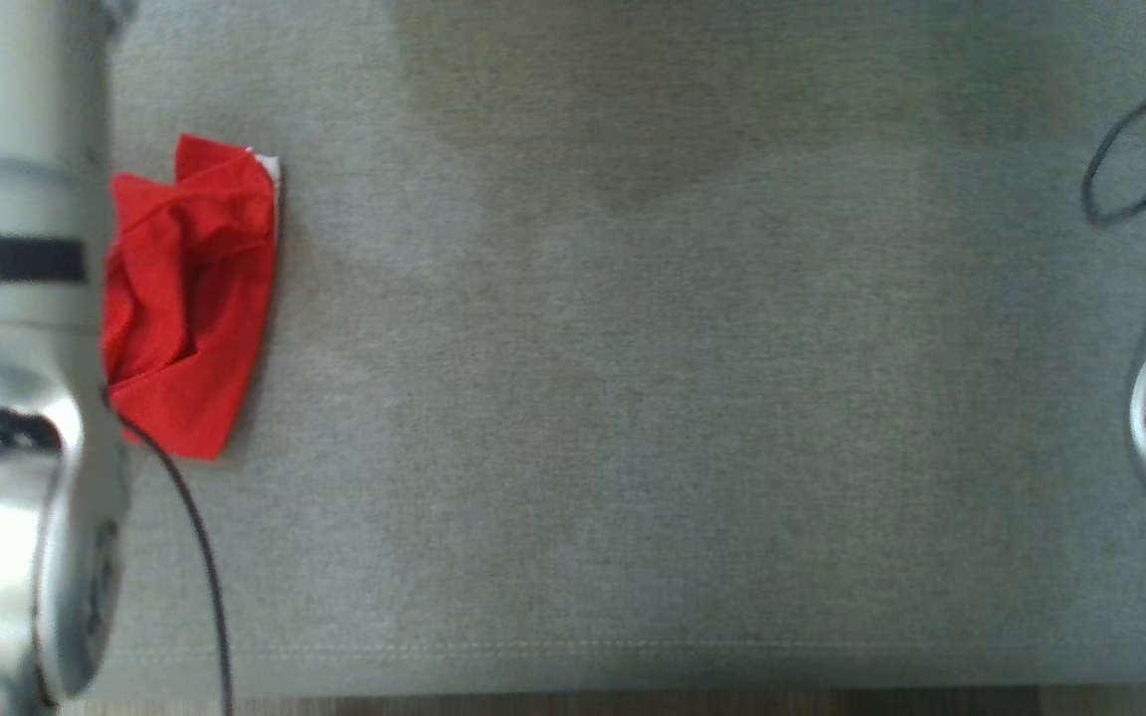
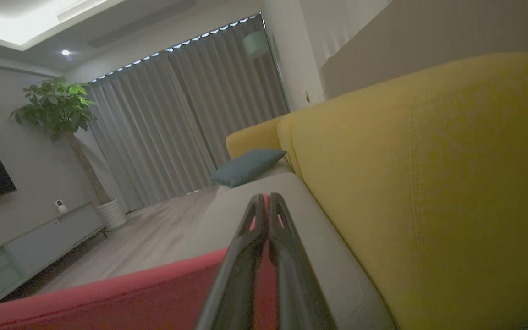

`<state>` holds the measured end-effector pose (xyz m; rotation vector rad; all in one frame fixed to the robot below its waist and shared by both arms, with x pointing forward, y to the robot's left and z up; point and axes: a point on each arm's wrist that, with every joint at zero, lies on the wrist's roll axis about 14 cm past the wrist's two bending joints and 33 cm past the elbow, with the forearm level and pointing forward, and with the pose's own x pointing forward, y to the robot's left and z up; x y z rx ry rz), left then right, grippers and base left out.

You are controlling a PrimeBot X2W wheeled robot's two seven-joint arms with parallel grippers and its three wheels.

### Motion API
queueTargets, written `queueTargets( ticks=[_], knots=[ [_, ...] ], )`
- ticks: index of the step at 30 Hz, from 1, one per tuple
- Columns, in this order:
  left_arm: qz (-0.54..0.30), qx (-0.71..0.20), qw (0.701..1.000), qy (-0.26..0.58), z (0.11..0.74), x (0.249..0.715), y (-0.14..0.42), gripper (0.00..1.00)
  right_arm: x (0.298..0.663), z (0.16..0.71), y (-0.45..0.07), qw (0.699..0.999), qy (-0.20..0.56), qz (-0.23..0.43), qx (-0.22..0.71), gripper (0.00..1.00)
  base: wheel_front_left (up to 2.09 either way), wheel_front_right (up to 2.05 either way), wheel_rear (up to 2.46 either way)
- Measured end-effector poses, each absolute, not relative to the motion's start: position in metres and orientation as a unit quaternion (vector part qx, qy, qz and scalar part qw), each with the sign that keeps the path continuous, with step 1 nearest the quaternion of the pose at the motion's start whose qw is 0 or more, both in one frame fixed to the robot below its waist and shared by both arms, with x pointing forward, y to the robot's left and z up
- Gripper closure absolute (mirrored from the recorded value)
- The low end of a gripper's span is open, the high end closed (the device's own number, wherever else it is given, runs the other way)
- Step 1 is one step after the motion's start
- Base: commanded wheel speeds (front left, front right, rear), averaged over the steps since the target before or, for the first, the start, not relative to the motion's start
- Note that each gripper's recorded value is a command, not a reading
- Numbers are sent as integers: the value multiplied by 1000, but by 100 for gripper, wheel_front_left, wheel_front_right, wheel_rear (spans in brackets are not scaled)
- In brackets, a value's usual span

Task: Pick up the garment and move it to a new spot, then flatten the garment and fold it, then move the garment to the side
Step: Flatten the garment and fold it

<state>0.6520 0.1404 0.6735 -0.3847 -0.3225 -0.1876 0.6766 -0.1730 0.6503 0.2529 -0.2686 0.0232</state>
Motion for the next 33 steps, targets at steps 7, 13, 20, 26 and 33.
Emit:
queueTargets(
  ticks=[7, 13, 20, 26, 33],
  knots=[
    [-84, -166, 981, -47, 568, 631, 143, 100, 657, 536, -163, 992, 5, 7, 124, 100, 0, 0, 0],
    [-95, -144, 985, 19, 516, 583, 139, 100, 614, 485, -181, 991, 92, -7, 101, 100, 0, 0, 0],
    [-151, -109, 980, 68, 478, 516, 125, 100, 570, 461, -190, 982, 179, 5, 54, 100, 0, 0, 0],
    [-188, -114, 970, 107, 459, 461, 118, 100, 533, 448, -202, 970, 240, 8, 23, 100, 0, 0, 0],
    [-240, -92, 959, 115, 470, 422, 109, 100, 497, 435, -210, 954, 299, 18, -6, 100, 0, 0, 0]
  ],
)
